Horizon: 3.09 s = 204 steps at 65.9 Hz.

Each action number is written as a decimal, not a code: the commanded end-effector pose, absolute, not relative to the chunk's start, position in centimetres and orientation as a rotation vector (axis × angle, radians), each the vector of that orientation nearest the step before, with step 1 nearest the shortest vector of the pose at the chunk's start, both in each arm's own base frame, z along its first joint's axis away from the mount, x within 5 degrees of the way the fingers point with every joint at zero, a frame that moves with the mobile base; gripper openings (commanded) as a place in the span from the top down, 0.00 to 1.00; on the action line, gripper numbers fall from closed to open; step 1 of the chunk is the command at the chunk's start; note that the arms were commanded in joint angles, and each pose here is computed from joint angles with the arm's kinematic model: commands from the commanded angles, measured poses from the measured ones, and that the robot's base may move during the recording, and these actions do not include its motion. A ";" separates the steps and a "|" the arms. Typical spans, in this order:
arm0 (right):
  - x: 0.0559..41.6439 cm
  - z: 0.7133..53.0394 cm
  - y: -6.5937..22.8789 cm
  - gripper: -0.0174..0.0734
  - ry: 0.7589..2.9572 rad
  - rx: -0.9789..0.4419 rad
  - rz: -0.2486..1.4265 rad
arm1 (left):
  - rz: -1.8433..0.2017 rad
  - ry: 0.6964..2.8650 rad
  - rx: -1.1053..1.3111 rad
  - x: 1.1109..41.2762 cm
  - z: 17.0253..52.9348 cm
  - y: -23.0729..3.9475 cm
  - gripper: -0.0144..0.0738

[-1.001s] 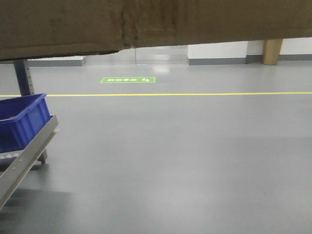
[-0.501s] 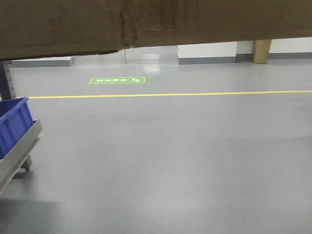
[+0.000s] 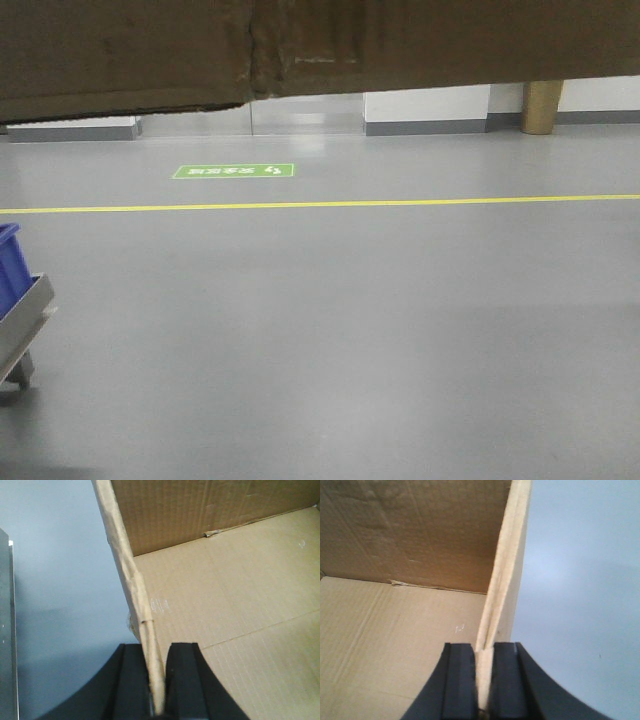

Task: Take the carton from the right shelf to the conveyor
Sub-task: 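Hold the carton with both grippers while the base drives to the conveyor, then carry the carton with both grippers over the grey conveyor belt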

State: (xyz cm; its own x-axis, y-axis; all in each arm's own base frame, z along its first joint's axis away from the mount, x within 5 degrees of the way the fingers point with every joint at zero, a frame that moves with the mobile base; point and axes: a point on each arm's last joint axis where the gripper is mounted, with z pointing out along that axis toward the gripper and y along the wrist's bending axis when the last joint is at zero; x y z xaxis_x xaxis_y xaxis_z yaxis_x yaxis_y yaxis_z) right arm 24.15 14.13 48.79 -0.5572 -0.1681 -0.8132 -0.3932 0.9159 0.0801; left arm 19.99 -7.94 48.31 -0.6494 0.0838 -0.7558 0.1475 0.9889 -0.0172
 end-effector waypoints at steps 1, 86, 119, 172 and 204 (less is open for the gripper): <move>24.0 49.7 14.3 0.89 2.083 -0.409 0.346 | -0.166 2.244 0.189 19.5 48.8 -8.4 0.86; 24.0 49.8 14.3 0.89 2.075 -0.408 0.355 | -0.149 2.239 0.187 19.6 48.9 -8.2 0.86; 24.0 49.8 14.3 0.89 2.075 -0.408 0.355 | 0.003 2.199 0.170 19.9 49.1 -7.2 0.86; 24.0 49.8 14.4 0.89 2.076 -0.408 0.357 | 0.409 2.052 0.120 20.5 50.5 -4.5 0.86; 24.0 49.8 14.4 0.89 2.076 -0.408 0.357 | 0.453 2.033 0.115 20.5 50.7 -4.2 0.86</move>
State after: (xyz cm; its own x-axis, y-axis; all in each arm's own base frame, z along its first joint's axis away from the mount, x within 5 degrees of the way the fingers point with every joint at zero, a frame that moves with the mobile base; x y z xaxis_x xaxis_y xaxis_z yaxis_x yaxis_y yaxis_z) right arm 24.09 15.08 49.00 -0.5456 -0.1253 -0.8286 -0.4310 0.8899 0.1492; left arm 20.88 -5.63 49.91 -0.5038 0.2221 -0.8348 -0.0211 0.9630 0.2688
